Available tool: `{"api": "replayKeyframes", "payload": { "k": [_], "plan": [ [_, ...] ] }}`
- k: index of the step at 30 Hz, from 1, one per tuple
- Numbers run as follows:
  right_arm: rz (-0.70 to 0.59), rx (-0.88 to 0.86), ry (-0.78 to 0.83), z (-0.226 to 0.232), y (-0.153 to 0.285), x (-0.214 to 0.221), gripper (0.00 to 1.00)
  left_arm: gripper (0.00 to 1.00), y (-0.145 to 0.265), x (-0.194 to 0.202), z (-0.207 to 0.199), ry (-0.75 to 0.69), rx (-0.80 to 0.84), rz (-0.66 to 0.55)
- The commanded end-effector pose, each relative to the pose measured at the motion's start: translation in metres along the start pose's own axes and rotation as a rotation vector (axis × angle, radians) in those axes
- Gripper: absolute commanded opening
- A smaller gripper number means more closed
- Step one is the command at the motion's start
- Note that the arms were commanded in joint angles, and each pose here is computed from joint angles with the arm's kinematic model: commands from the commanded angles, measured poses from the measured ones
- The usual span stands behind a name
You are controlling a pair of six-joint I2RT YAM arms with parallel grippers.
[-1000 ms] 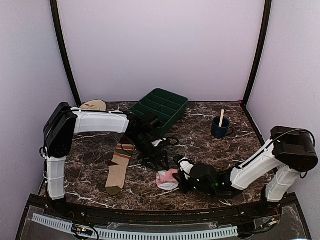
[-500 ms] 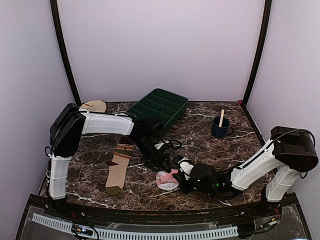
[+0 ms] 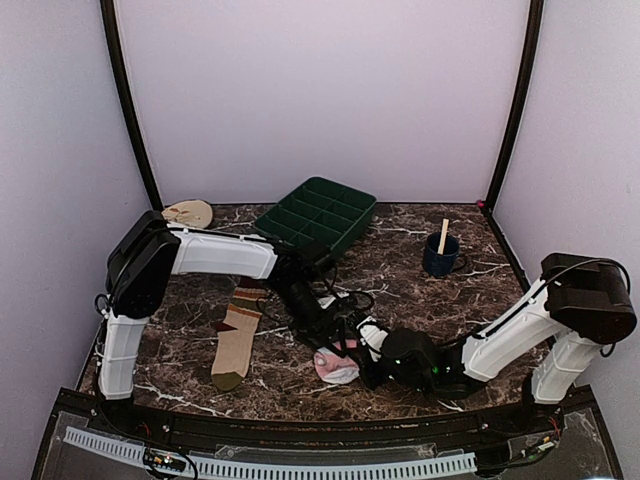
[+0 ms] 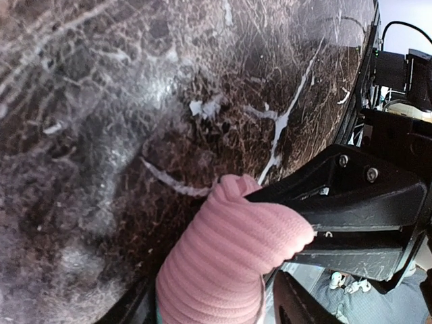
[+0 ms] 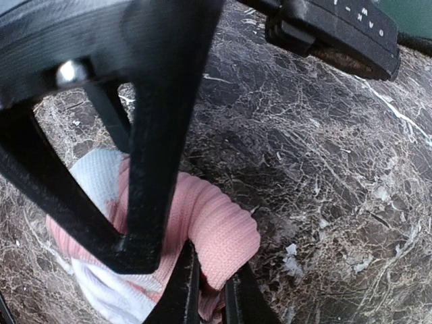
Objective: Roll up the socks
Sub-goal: Roll the sock at the center of the board.
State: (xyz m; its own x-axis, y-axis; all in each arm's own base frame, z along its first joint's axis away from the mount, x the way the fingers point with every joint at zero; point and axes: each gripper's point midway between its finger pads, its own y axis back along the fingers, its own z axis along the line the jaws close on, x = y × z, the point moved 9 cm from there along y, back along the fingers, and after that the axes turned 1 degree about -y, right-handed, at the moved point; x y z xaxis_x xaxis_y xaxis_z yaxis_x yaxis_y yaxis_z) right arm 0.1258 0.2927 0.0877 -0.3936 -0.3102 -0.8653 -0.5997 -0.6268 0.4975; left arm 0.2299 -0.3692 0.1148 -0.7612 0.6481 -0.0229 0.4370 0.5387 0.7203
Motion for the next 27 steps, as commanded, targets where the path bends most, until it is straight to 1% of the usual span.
{"api": "replayKeyframes", "payload": {
  "k": [1,3,5,9,14,16,21,22,25,27],
  "plan": [
    [0.007,0.008,0.015,-0.001,0.003,0.004,0.00,0.57,-0.013,0.013,-0.010,-0.038,0.030,0.064],
    [0.006,0.009,0.009,-0.001,0.003,0.004,0.00,0.51,-0.017,0.016,-0.009,-0.041,0.017,0.075],
    [0.005,0.011,0.006,-0.002,0.004,0.004,0.00,0.43,-0.020,0.019,-0.009,-0.041,0.013,0.082],
    [0.005,0.015,0.001,-0.002,0.004,0.003,0.00,0.19,-0.027,0.023,-0.010,-0.057,-0.005,0.089],
    [0.011,0.032,-0.018,-0.003,0.005,0.003,0.00,0.01,-0.033,0.023,-0.014,-0.112,-0.124,0.068],
    [0.015,0.036,-0.031,-0.004,0.006,0.003,0.02,0.00,-0.034,0.023,-0.016,-0.143,-0.193,0.055],
    [0.041,0.066,-0.083,-0.010,0.013,0.007,0.32,0.00,-0.024,0.021,-0.015,-0.230,-0.446,-0.017],
    [0.030,0.064,-0.101,-0.011,0.017,0.003,0.36,0.00,-0.021,0.020,-0.014,-0.244,-0.489,-0.036],
    [0.024,0.068,-0.138,-0.013,0.024,0.000,0.44,0.00,-0.014,0.020,-0.010,-0.275,-0.590,-0.096],
    [0.024,0.071,-0.156,-0.015,0.029,-0.002,0.45,0.00,-0.011,0.021,-0.007,-0.298,-0.649,-0.124]
  ]
}}
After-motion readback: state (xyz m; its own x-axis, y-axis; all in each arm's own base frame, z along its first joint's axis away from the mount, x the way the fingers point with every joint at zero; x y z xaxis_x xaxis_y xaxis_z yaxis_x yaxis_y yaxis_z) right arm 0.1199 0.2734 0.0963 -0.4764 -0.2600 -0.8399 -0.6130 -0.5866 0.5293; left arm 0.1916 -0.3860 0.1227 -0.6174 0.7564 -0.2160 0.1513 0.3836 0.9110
